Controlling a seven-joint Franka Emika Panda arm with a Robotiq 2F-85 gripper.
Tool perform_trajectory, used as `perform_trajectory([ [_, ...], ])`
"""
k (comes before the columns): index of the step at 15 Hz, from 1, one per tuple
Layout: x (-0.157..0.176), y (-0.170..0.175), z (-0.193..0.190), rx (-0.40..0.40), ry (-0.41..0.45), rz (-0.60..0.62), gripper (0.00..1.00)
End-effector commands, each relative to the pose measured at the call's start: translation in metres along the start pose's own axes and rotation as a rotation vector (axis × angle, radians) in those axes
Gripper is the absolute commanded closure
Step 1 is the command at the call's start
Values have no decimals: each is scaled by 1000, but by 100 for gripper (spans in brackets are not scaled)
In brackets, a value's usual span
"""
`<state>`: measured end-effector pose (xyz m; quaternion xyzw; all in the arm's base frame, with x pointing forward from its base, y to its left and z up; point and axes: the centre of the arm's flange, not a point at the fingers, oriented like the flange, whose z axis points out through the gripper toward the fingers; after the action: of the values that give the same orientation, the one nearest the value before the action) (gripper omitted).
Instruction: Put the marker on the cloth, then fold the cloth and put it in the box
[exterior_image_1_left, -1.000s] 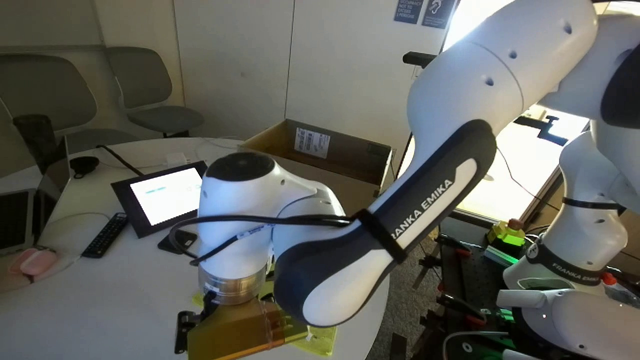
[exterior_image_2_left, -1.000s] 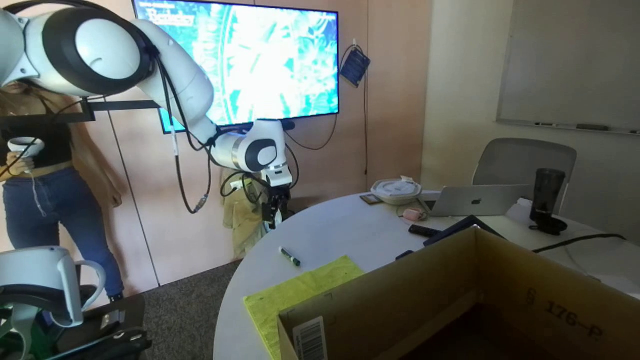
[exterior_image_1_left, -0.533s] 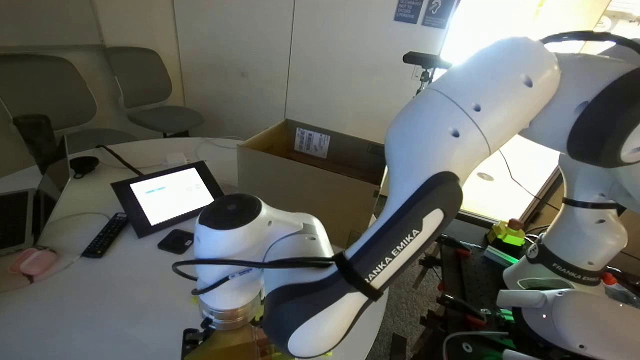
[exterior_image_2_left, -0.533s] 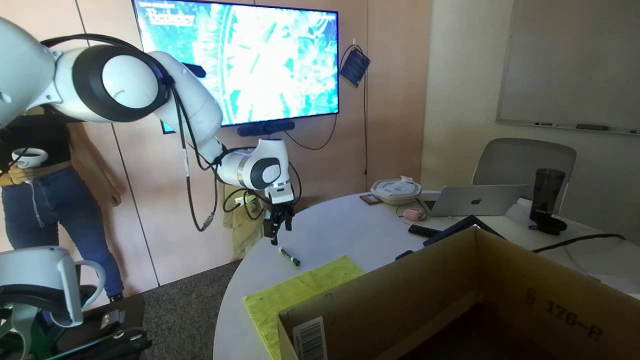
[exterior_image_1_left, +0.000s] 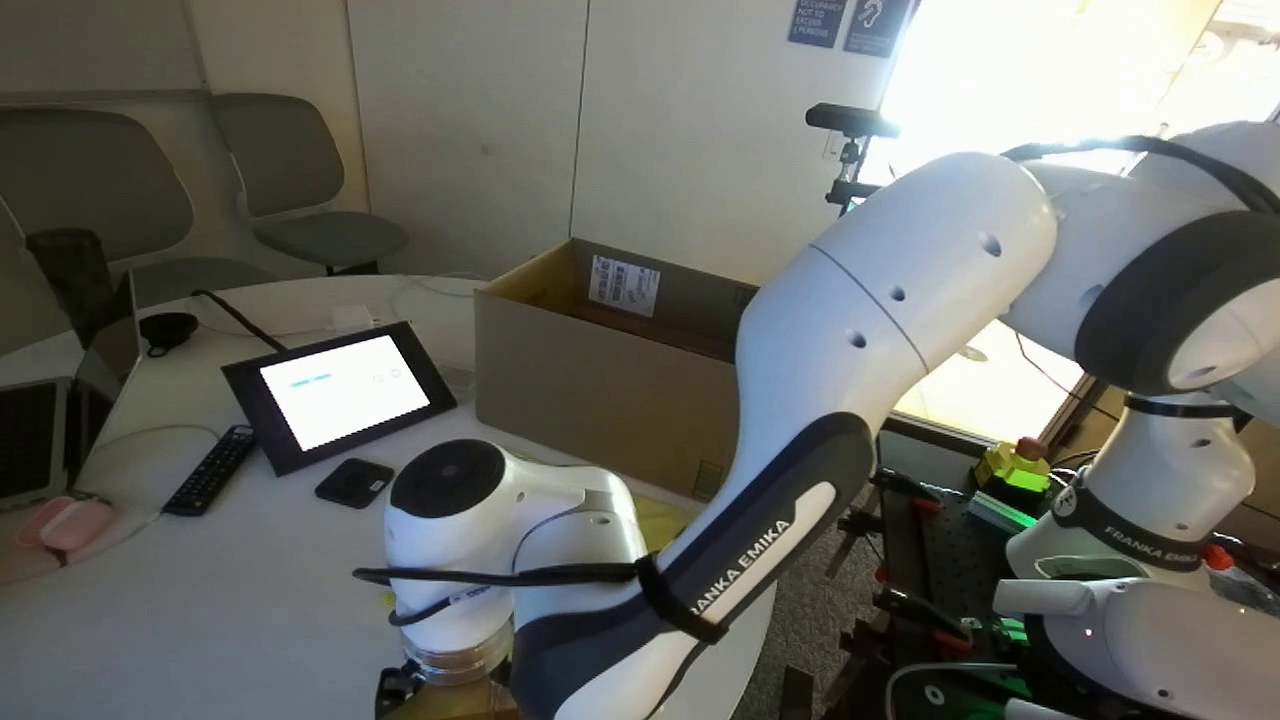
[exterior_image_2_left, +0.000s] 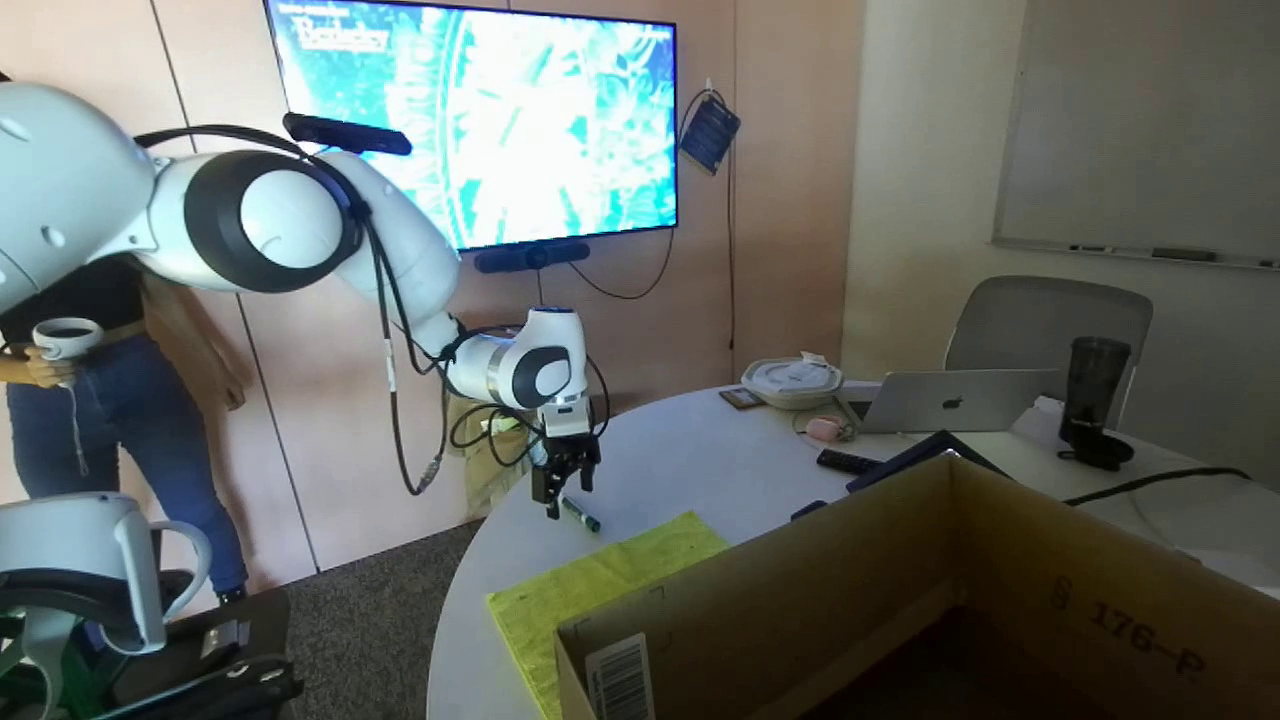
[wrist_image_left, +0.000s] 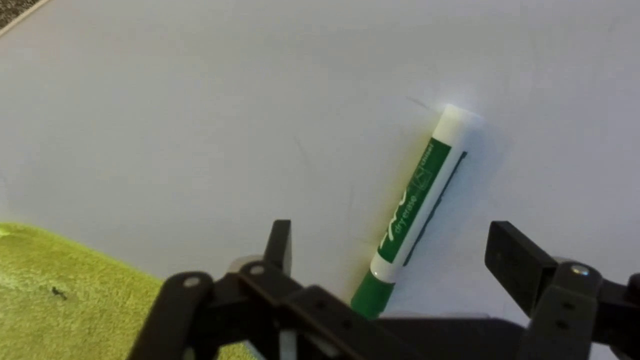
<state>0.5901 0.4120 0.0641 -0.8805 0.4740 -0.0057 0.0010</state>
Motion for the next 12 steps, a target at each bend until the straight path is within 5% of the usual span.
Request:
perform_trajectory([
  [1, 2, -22, 16, -10, 7, 64, 0],
  [12, -2, -26, 38, -63, -3, 166, 0],
])
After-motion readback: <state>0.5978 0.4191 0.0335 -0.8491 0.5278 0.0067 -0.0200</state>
